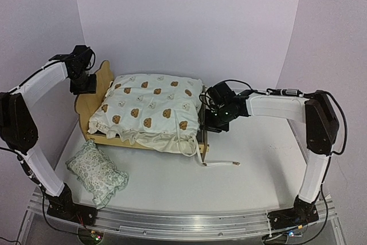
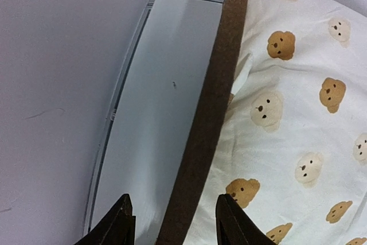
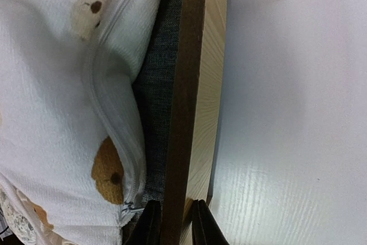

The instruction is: Set up the pet bed

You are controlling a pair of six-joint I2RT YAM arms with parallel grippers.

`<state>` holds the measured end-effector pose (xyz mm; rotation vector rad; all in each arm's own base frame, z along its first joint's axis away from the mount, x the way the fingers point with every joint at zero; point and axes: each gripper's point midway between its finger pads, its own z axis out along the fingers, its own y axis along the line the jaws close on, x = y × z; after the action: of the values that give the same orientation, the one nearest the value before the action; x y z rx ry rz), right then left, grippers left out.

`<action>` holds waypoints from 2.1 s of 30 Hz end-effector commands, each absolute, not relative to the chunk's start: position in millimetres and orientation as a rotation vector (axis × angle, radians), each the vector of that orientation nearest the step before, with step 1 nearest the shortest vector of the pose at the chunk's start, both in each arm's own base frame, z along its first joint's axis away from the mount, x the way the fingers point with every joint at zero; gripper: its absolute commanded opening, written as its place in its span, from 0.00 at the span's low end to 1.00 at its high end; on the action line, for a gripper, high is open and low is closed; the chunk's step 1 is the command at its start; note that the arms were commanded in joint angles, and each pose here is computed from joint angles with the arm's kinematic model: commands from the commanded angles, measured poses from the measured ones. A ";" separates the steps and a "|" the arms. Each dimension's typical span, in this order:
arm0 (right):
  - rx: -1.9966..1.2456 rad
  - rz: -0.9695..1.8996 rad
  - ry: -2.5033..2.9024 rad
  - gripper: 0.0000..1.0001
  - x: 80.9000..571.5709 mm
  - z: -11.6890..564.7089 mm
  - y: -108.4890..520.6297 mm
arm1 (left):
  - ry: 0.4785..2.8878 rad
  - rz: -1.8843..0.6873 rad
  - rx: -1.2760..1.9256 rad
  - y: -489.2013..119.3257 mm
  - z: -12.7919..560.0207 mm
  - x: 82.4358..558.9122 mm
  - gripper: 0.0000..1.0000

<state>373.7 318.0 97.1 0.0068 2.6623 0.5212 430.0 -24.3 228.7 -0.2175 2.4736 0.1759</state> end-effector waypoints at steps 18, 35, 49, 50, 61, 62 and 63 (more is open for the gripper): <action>0.201 0.313 2.672 0.06 376.1 103.1 165.8 | 2.360 -0.231 -0.002 -164.6 228.6 463.9 0.41; 0.071 0.206 2.514 0.48 395.9 190.6 154.1 | 2.274 -0.249 0.066 -175.5 256.8 482.1 0.49; -0.566 0.548 2.313 0.80 365.0 268.9 307.4 | 2.305 0.045 -0.203 -89.4 289.9 376.5 1.00; -0.605 0.576 2.308 0.80 359.5 268.1 321.7 | 2.313 0.049 -0.216 -85.4 287.7 366.0 1.00; -1.218 0.877 2.203 0.74 183.9 200.7 491.1 | 2.313 0.016 -0.262 -67.4 286.0 311.3 0.99; -1.273 0.886 2.183 0.71 166.0 192.1 504.3 | 2.309 0.018 -0.264 -66.3 287.4 310.2 0.99; -1.321 0.885 2.168 0.67 151.5 183.4 515.6 | 2.299 0.022 -0.269 -64.7 289.8 309.5 0.99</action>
<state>221.7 464.3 205.4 -1.0965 2.2719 0.7842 319.1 -74.3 271.6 -0.2238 2.3609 0.0239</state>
